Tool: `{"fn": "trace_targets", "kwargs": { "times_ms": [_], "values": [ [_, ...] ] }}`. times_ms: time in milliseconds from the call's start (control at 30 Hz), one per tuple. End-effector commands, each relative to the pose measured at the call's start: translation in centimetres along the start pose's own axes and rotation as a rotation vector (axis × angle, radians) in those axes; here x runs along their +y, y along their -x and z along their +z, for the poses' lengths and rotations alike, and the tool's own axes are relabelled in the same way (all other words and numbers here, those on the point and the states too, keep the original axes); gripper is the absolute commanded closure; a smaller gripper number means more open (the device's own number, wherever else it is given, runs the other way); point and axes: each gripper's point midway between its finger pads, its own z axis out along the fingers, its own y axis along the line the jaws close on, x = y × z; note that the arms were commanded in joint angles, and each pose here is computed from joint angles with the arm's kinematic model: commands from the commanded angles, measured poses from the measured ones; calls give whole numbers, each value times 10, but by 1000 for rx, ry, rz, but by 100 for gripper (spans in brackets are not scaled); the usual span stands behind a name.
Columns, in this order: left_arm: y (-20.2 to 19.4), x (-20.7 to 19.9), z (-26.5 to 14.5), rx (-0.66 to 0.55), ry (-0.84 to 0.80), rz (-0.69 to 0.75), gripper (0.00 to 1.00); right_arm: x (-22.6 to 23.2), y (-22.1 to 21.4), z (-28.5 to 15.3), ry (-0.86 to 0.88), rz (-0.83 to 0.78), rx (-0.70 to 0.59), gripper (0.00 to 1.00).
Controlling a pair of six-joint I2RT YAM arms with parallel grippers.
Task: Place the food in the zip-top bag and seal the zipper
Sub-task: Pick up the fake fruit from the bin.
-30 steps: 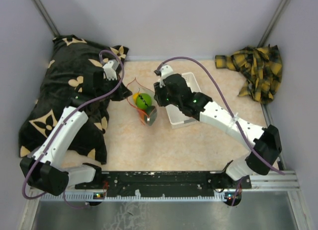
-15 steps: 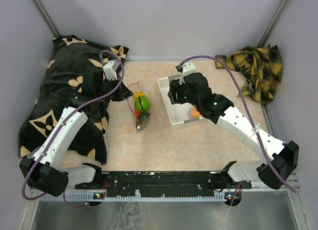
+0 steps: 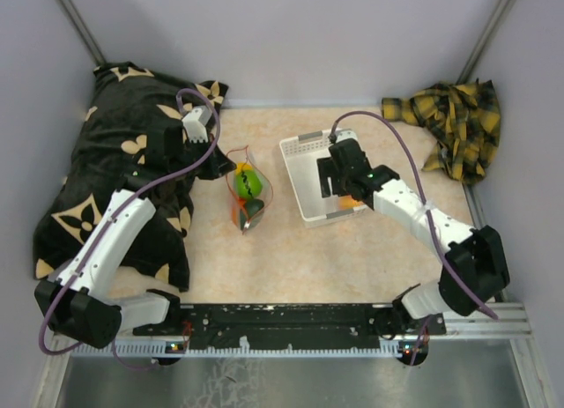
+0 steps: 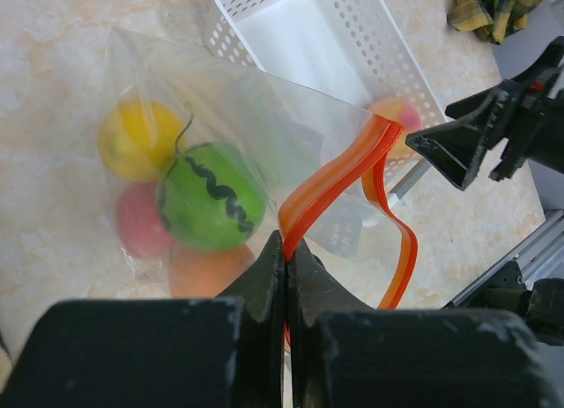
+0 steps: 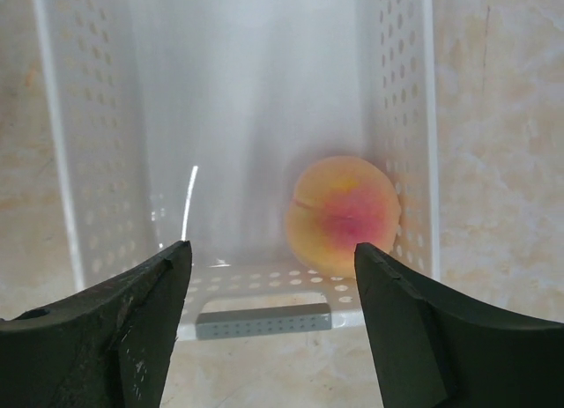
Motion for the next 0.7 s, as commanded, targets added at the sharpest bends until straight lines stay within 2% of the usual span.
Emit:
{"fn": "trace_targets", "kwargs": {
  "times_ms": [0, 267, 533, 667],
  "values": [
    [15, -9, -7, -56, -38, 18, 100, -24, -5, 20, -72, -7, 37, 24],
    [12, -8, -4, -42, -41, 14, 100, -39, -38, 49, -169, -38, 147, 11],
    [12, -8, -4, -43, -39, 16, 100, -50, -75, 82, -232, -76, 259, 10],
    [12, -8, -4, -41, -39, 15, 100, -46, -85, 92, -205, -74, 285, 10]
  ]
}}
